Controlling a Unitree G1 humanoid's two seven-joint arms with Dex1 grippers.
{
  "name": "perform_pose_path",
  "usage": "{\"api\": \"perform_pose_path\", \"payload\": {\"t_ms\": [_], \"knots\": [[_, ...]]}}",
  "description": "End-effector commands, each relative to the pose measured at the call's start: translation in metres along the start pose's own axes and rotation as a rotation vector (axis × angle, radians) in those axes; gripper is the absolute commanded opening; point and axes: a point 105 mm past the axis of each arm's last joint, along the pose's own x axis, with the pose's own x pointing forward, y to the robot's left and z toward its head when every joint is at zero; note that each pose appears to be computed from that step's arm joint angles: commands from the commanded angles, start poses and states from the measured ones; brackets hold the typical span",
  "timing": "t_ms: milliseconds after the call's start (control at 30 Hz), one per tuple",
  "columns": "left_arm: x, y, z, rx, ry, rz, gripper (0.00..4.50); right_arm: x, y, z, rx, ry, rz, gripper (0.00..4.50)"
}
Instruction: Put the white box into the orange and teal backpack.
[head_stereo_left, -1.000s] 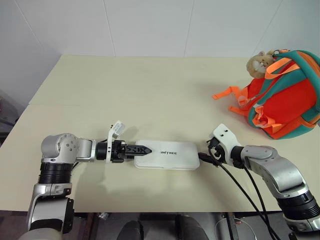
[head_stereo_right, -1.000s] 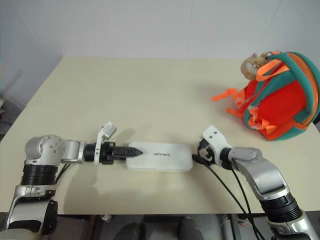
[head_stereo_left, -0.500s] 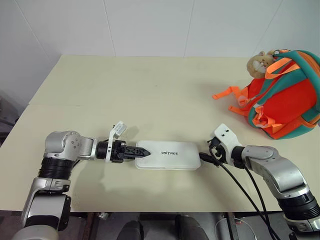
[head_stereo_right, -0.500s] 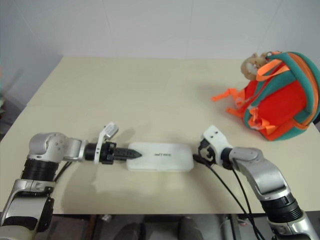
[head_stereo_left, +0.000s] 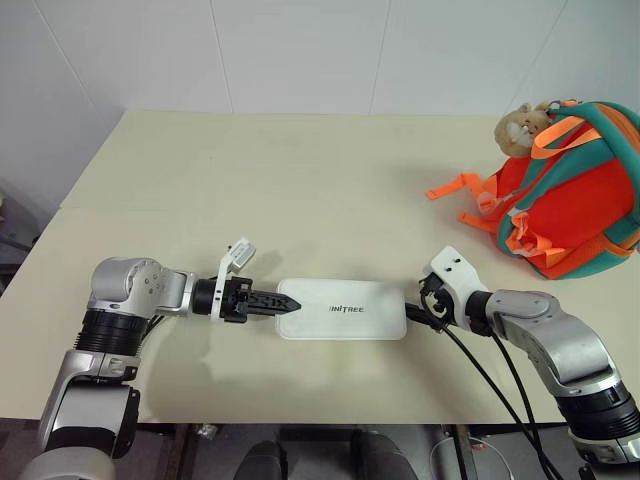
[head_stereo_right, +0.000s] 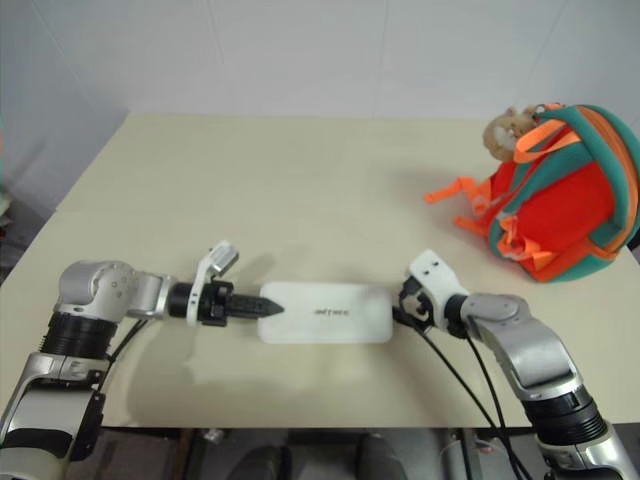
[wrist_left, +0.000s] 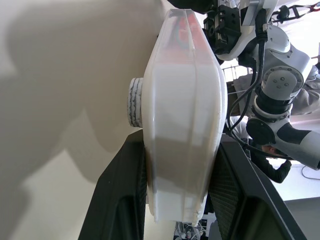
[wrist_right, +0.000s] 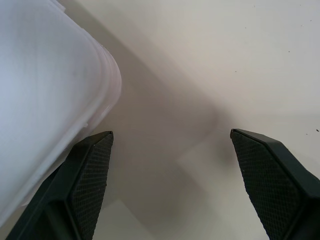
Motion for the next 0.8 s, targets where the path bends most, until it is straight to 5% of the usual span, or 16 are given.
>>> {"api": "perform_pose_path", "payload": {"t_ms": [33,800], "knots": [[-0.003,-0.002,0.005,0.032,-0.008,0.030,1.34,-0.005,-0.004,0.010,-0.014,-0.041,-0.009,4.50],[-0.035,-0.012,0.030,-0.060,-0.230,-0.017,1.34,-0.040,-0.037,0.022,0.104,-0.149,-0.144,4.50]]}}
